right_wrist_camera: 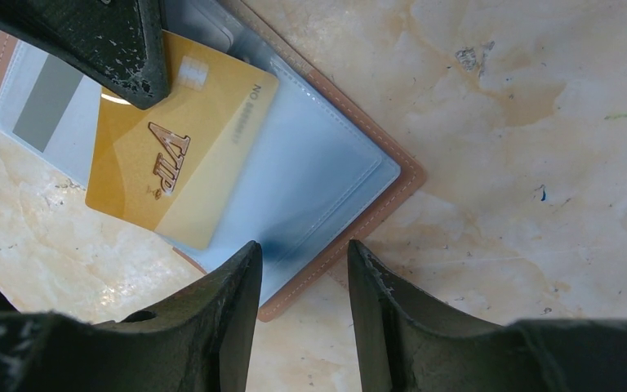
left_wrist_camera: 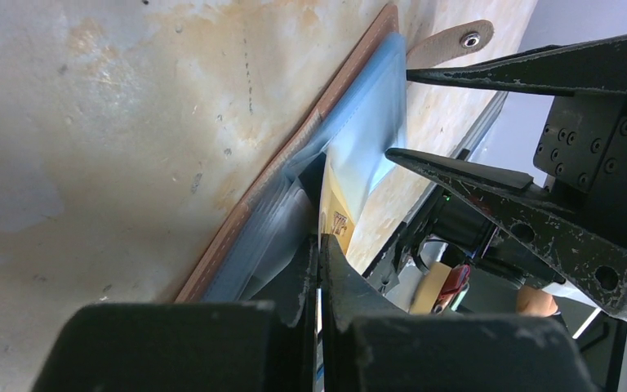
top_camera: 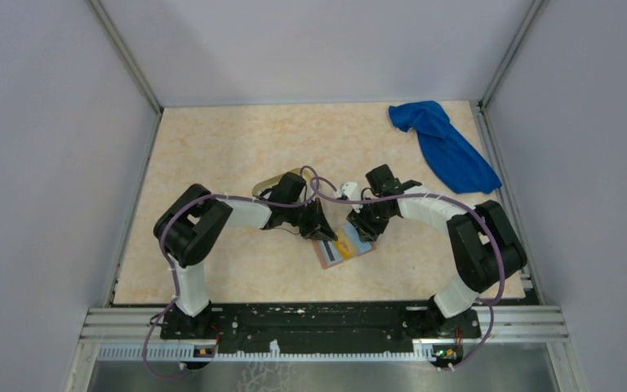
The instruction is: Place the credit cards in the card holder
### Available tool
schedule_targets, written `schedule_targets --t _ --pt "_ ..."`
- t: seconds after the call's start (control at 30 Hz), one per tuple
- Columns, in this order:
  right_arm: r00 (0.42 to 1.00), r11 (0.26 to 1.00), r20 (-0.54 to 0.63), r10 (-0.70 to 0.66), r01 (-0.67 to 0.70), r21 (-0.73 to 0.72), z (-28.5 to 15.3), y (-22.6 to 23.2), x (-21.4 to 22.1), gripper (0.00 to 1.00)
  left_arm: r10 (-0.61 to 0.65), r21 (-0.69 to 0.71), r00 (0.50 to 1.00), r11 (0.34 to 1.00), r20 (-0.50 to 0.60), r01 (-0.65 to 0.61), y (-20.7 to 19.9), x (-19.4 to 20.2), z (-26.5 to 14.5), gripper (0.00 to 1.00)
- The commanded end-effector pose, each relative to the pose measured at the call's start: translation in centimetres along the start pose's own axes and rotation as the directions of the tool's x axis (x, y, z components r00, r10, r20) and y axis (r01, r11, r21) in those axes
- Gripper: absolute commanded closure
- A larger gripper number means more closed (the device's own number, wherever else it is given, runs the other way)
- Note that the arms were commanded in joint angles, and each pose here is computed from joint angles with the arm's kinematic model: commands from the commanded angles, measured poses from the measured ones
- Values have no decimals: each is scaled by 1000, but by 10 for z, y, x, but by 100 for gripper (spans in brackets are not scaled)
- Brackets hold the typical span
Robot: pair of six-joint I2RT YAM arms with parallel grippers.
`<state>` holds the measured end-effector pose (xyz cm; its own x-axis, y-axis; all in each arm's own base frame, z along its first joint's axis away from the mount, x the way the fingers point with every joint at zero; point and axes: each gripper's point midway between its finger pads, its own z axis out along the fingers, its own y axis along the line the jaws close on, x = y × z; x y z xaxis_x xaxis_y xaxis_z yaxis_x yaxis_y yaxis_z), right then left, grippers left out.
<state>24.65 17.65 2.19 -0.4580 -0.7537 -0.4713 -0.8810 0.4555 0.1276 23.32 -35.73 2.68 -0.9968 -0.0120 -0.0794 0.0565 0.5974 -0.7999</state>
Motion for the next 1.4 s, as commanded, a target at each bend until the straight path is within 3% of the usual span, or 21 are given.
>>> schedule_targets --t 0.0,0.77,1.03,1.23,1.37 --pt "999 1000 36 -20 21 -20 3 4 -15 57 -48 -138 999 989 -22 45 46 14 10 98" --pt "998 999 60 -28 29 -17 -2 5 -20 57 -43 -90 999 995 -23 41 41 12 17 93" --pt "981 995 171 -92 85 52 -28 4 -44 55 -42 -85 999 996 -29 39 44 13 20 88" --pt "913 970 348 -215 241 -32 -50 41 -68 57 -38 -84 999 996 -32 35 46 15 19 83" --pt "813 891 432 -390 452 -47 -50 80 -75 76 -31 -81 999 996 -32 29 46 15 19 82"
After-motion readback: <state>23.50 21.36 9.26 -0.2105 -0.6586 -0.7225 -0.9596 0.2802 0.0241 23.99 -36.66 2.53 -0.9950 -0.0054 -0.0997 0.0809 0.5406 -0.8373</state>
